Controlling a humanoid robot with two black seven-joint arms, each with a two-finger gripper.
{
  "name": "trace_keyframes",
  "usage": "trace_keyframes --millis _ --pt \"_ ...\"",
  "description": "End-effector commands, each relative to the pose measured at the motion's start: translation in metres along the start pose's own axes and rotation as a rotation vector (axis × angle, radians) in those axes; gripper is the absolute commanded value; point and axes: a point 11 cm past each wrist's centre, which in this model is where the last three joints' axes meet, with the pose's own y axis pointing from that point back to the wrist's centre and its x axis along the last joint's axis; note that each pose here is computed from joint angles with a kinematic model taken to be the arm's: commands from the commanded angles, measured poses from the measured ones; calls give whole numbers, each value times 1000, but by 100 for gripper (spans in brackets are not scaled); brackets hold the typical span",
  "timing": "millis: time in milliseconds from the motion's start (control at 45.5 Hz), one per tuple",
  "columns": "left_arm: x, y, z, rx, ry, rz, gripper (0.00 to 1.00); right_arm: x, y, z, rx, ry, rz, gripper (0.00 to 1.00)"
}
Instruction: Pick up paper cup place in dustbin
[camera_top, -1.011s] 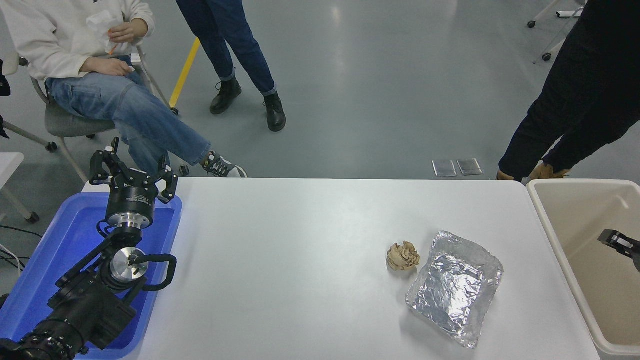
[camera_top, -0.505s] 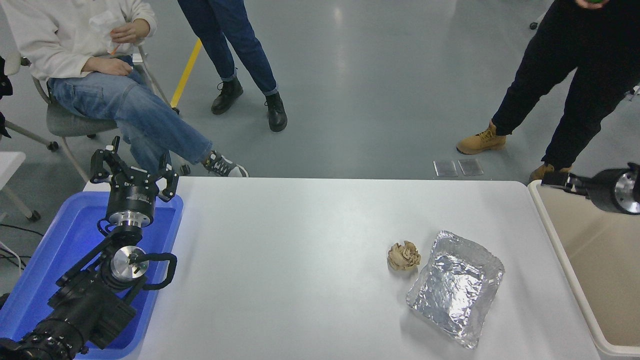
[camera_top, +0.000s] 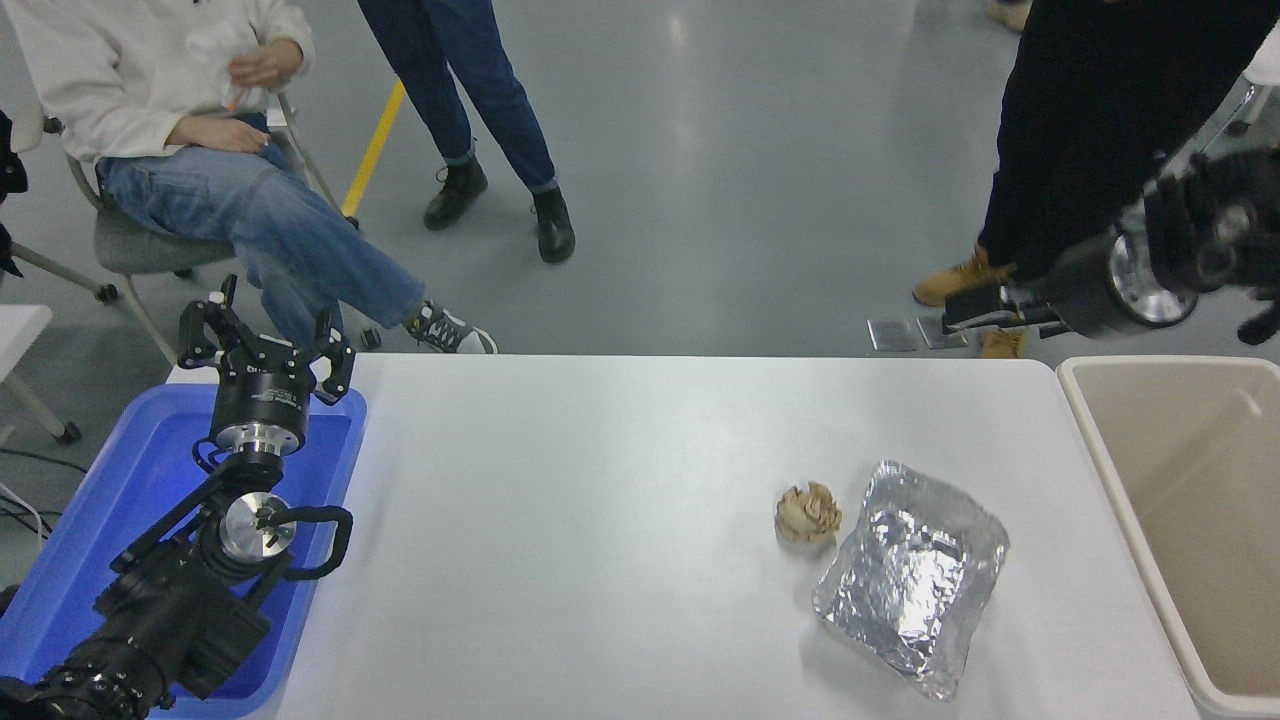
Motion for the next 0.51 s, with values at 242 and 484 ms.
trace_keyframes --millis 242,484 --pt "0 0 0 0 -1 1 99 -19 12 -123 38 85 -230 100" --pt "0 0 0 -1 0 1 99 -23 33 -129 1 106 -283 100"
